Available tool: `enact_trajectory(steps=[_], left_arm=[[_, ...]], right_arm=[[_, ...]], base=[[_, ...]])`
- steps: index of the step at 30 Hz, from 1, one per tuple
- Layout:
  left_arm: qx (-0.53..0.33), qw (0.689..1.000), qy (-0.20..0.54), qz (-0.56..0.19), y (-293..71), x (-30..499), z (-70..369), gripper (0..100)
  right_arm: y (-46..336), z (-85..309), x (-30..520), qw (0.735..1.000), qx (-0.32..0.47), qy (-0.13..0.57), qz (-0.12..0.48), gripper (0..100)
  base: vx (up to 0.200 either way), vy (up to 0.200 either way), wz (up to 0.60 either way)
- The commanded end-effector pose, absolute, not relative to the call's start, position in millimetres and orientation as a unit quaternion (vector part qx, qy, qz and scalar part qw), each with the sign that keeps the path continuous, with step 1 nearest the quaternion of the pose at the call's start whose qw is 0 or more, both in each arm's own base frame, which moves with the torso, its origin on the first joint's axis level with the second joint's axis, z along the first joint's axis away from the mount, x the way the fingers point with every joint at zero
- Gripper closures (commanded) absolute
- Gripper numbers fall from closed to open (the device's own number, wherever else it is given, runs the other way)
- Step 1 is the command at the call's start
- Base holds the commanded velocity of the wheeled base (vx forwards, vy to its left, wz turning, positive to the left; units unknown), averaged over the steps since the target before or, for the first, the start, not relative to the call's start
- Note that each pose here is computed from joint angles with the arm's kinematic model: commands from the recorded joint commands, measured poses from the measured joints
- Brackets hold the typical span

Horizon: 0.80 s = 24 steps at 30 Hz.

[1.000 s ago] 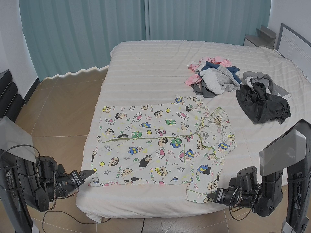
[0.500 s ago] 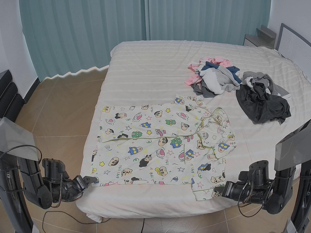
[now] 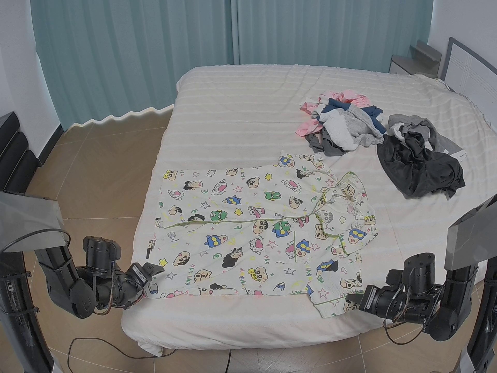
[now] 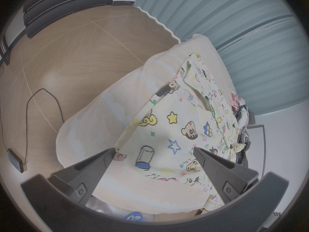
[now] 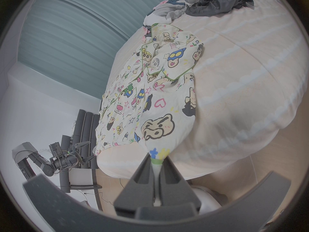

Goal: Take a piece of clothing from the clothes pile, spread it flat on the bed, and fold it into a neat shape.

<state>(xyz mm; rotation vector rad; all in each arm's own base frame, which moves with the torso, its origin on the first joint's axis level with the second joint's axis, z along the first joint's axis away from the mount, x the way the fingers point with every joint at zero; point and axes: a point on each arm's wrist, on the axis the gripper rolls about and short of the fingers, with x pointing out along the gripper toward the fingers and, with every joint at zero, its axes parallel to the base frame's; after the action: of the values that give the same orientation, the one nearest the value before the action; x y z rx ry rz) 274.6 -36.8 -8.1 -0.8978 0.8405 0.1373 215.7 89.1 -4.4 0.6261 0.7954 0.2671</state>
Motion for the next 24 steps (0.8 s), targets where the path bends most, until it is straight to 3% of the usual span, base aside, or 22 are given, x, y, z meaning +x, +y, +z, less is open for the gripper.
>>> enact_trajectory(steps=[1, 12, 24], left_arm=[[-0.417, 0.819, 0.391, 0.050, -45, 277, -5, 0], [-0.383, 0.835, 0.382, 0.099, -51, 279, -18, 0], [-0.372, 0.840, 0.384, 0.099, -52, 283, -22, 0]], right_arm=[[87, -4, 217, 0.867, 0.301, 0.377, 0.125, 100], [89, -4, 216, 0.867, 0.300, 0.377, 0.128, 100], [90, -4, 216, 0.867, 0.299, 0.377, 0.129, 100]], base=[[0.000, 0.000, 0.00], [0.000, 0.000, 0.00], [0.000, 0.000, 0.00]])
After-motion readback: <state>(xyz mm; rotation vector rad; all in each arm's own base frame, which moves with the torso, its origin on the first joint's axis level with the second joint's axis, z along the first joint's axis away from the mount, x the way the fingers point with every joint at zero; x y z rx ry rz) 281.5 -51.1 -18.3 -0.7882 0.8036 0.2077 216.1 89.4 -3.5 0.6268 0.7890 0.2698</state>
